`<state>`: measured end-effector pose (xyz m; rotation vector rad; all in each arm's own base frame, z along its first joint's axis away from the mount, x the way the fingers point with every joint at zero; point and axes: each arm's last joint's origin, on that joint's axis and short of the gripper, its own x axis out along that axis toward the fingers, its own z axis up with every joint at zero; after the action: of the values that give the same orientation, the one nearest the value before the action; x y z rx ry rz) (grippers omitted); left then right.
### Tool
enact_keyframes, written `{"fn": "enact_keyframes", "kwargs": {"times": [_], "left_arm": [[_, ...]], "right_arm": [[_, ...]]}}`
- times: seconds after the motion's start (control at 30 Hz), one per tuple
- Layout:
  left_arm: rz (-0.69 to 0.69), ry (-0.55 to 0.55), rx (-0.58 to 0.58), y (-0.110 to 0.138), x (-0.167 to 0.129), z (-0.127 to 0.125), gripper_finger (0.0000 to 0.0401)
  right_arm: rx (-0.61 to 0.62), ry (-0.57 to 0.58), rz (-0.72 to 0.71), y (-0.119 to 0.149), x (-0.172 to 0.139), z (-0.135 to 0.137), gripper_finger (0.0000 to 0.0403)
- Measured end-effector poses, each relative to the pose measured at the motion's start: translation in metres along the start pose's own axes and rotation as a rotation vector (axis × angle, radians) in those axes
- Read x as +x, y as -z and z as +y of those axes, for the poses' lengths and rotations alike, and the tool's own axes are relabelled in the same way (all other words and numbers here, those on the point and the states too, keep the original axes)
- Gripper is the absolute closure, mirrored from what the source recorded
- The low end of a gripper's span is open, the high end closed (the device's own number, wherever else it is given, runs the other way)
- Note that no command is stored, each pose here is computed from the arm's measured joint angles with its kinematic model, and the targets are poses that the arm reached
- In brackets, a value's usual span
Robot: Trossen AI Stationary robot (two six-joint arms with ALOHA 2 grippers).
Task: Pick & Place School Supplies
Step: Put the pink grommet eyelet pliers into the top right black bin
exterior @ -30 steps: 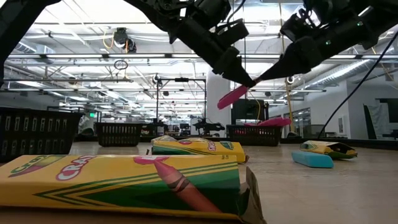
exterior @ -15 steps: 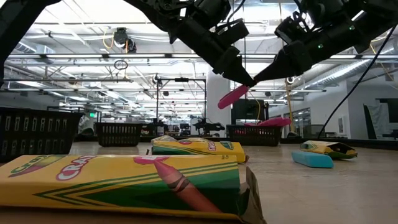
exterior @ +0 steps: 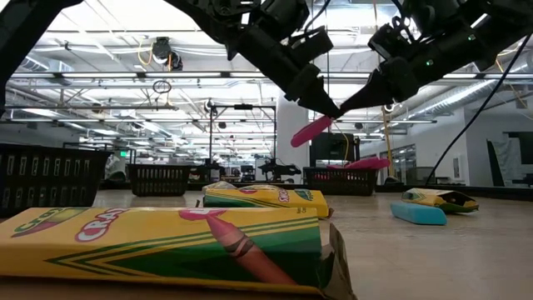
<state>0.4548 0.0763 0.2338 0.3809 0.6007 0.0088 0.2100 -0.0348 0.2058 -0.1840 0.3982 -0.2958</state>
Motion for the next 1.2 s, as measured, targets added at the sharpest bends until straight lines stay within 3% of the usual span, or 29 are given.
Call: {"fn": "enact_keyframes", "kwargs": {"times": [0.17,0.8,0.97,1.03,1.2], "left_arm": [[-0.004,-0.004,0.001,0.000,0.000,0.000,0.0319],[0.010,-0.013,0.037,0.001,0.000,0.001,0.0320],[-0.003,-0.054,0.054,-0.003,-0.002,0.004,0.0236],[-0.029,-0.054,0.065,-0.007,-0.003,0.003,0.0222],[-0.059,-0.048,0.069,-0.008,-0.003,0.005,0.0270]], "right_arm": [[-0.013,0.015,0.020,0.001,0.000,0.000,0.0338],[-0.058,0.130,0.059,0.004,0.000,-0.004,0.0355],[-0.069,0.201,0.090,0.007,0.001,-0.011,0.0363],[-0.080,0.253,0.124,0.011,0.001,-0.014,0.0365],[-0.063,0.267,0.120,0.011,0.002,-0.023,0.0365]]}}
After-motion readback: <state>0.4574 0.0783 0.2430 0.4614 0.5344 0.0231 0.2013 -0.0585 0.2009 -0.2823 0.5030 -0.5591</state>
